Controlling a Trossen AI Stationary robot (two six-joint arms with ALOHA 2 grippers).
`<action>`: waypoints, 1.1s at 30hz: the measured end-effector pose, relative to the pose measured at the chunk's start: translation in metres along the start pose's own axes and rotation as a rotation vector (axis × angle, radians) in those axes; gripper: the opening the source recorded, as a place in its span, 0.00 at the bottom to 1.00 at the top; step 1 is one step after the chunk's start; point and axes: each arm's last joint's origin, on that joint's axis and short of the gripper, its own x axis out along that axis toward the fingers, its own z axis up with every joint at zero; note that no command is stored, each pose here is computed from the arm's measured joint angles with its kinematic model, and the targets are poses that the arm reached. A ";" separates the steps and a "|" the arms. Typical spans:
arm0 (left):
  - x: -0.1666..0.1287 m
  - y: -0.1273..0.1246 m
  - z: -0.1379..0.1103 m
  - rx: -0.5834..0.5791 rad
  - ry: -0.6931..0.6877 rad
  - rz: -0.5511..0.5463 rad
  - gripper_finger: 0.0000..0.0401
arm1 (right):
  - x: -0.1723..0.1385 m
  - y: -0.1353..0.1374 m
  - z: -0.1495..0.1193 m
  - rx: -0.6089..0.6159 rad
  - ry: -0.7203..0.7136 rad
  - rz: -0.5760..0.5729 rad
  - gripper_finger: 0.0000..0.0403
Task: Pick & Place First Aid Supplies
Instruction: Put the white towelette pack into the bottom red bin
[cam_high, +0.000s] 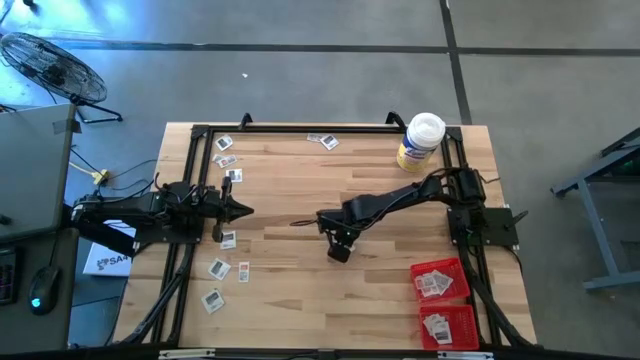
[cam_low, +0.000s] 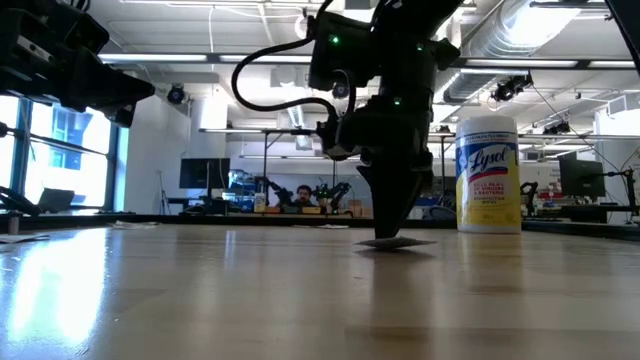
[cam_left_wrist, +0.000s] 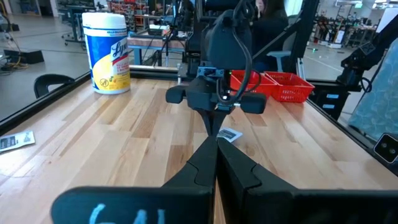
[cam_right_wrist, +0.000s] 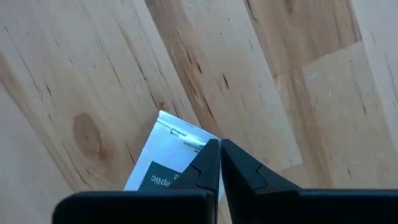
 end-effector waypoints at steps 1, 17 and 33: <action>0.000 0.000 0.000 0.000 0.000 0.000 0.00 | 0.000 0.000 0.000 -0.003 -0.001 -0.005 0.01; 0.000 0.000 0.000 0.000 0.000 0.000 0.00 | -0.039 -0.002 -0.005 0.012 -0.056 -0.007 0.00; 0.000 0.000 0.000 0.000 0.000 0.000 0.00 | -0.045 0.009 -0.009 -0.035 -0.113 -0.032 0.24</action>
